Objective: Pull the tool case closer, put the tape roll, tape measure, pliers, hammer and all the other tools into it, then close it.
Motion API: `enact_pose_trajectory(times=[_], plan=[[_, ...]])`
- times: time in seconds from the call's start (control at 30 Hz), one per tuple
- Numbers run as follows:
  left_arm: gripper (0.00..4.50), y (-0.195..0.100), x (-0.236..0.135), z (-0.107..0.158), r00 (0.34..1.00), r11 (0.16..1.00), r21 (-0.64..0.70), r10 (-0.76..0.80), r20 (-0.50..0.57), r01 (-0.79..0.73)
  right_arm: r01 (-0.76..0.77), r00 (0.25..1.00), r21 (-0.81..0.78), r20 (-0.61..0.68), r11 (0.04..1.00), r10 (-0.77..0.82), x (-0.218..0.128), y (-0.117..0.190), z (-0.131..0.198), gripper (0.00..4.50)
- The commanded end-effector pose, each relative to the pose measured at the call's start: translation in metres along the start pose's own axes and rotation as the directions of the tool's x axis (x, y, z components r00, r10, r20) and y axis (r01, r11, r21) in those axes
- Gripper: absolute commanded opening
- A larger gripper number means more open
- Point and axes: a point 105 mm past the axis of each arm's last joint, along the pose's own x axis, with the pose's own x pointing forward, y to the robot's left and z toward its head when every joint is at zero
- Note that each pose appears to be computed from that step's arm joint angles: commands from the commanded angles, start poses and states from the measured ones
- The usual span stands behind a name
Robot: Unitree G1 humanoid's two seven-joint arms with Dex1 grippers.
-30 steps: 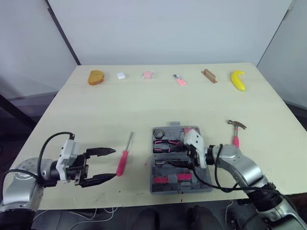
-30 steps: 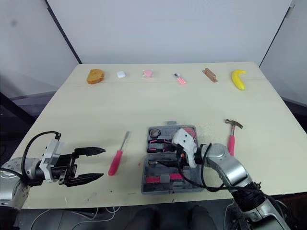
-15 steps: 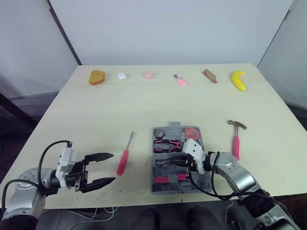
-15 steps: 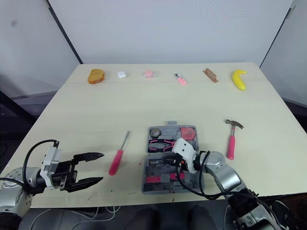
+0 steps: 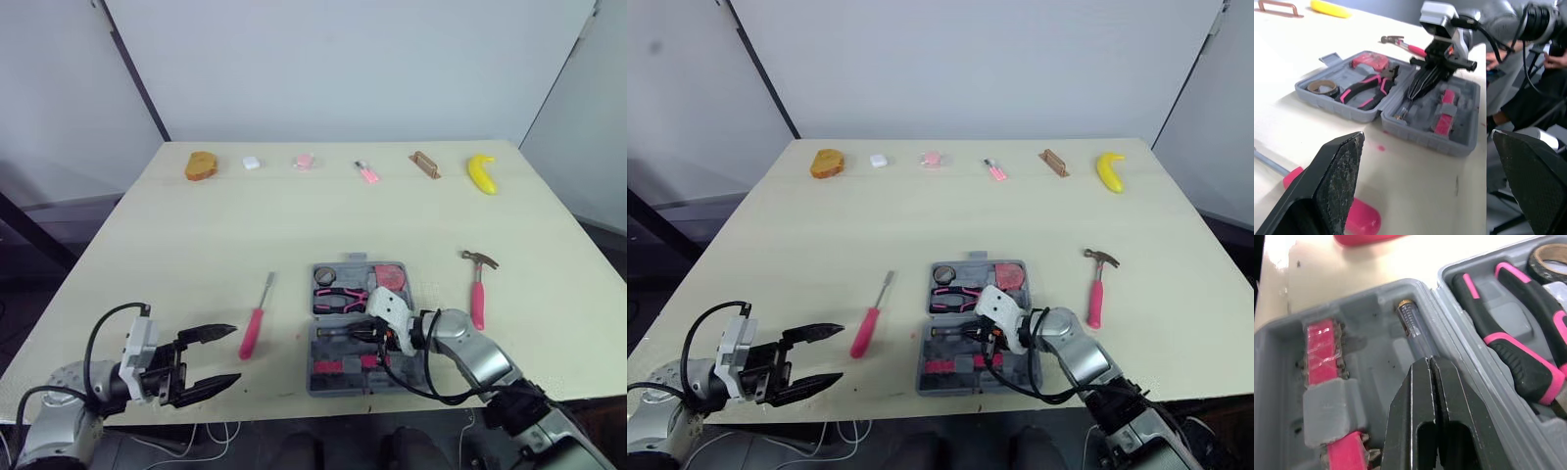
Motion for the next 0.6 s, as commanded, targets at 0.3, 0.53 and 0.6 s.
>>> enact_pose_trajectory(times=[0.3,0.53,0.6], plan=[[4.5,0.009,0.036,0.012,0.953,0.959,-0.127,0.269,0.14,-0.252,0.188,0.931,0.077,0.304,0.979,-0.203,-0.085,-0.003,0.039,0.6],[4.5,0.02,0.044,0.014,0.906,0.909,-0.197,0.397,0.145,-0.367,0.31,0.905,0.09,0.276,0.947,-0.322,-0.125,0.004,0.022,3.82],[4.5,0.023,0.045,0.01,0.889,0.889,-0.219,0.436,0.138,-0.402,0.368,0.883,0.108,0.271,0.923,-0.384,-0.142,0.004,0.017,4.47]])
